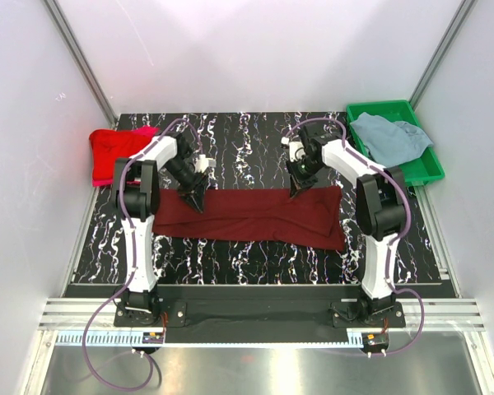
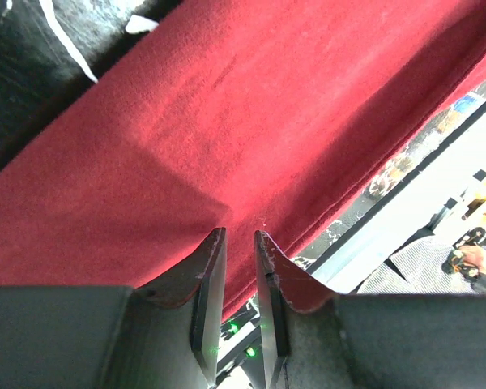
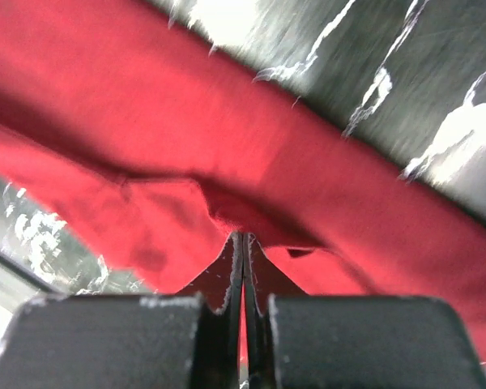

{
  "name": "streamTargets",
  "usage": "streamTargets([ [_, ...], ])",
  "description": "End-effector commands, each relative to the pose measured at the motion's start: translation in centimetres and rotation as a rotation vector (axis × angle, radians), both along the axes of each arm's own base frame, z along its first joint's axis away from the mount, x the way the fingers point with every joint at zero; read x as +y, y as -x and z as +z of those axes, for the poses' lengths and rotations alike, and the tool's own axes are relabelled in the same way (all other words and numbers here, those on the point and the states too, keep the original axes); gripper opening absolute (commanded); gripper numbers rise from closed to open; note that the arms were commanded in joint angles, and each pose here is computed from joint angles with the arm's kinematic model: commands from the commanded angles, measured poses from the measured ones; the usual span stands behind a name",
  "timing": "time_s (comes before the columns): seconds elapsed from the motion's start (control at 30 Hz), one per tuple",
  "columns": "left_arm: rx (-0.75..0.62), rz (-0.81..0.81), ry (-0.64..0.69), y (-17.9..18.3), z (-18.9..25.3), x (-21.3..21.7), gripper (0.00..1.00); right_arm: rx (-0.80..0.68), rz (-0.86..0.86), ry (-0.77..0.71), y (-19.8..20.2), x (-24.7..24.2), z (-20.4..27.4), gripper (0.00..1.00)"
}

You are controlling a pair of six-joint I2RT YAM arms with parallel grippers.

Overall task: Fold and stack the t-shirts
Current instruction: Fold the tshirt

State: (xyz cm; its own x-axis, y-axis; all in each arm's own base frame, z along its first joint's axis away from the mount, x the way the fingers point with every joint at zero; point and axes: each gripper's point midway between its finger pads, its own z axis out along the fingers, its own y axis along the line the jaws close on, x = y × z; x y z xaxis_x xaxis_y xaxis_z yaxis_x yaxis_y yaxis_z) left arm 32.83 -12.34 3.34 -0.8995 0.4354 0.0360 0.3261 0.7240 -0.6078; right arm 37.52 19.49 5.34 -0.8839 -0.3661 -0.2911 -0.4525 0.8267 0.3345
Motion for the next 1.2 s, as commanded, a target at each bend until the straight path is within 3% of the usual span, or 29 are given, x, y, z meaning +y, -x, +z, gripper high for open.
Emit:
streamTargets([
  [0.0,0.179,0.001,0.032,3.2,2.8,-0.5,0.25,-0.028,0.023,-0.019,2.8,1.2,4.0,0.0],
  [0.27,0.18,-0.007,0.054,3.4,2.8,-0.6,0.25,0.066,0.059,-0.031,9.5,2.8,3.6,0.01],
  [0.4,0.18,-0.012,0.058,3.7,2.9,-0.6,0.25,0.086,0.065,-0.039,10.4,3.1,3.0,0.05],
  [0.6,0.19,-0.021,0.048,4.1,2.6,-0.4,0.25,0.022,0.043,-0.056,11.1,3.0,4.7,0.35],
  [0.67,0.188,-0.019,0.047,3.9,2.6,-0.4,0.25,-0.024,0.032,-0.048,11.1,2.4,5.1,0.37],
  [0.83,0.185,-0.001,0.042,3.2,2.6,-0.6,0.25,-0.154,0.074,-0.014,8.7,1.9,6.5,0.39],
  [1.17,0.187,-0.004,0.049,3.8,3.1,-0.9,0.25,-0.13,0.114,0.014,2.3,4.6,1.9,0.35],
])
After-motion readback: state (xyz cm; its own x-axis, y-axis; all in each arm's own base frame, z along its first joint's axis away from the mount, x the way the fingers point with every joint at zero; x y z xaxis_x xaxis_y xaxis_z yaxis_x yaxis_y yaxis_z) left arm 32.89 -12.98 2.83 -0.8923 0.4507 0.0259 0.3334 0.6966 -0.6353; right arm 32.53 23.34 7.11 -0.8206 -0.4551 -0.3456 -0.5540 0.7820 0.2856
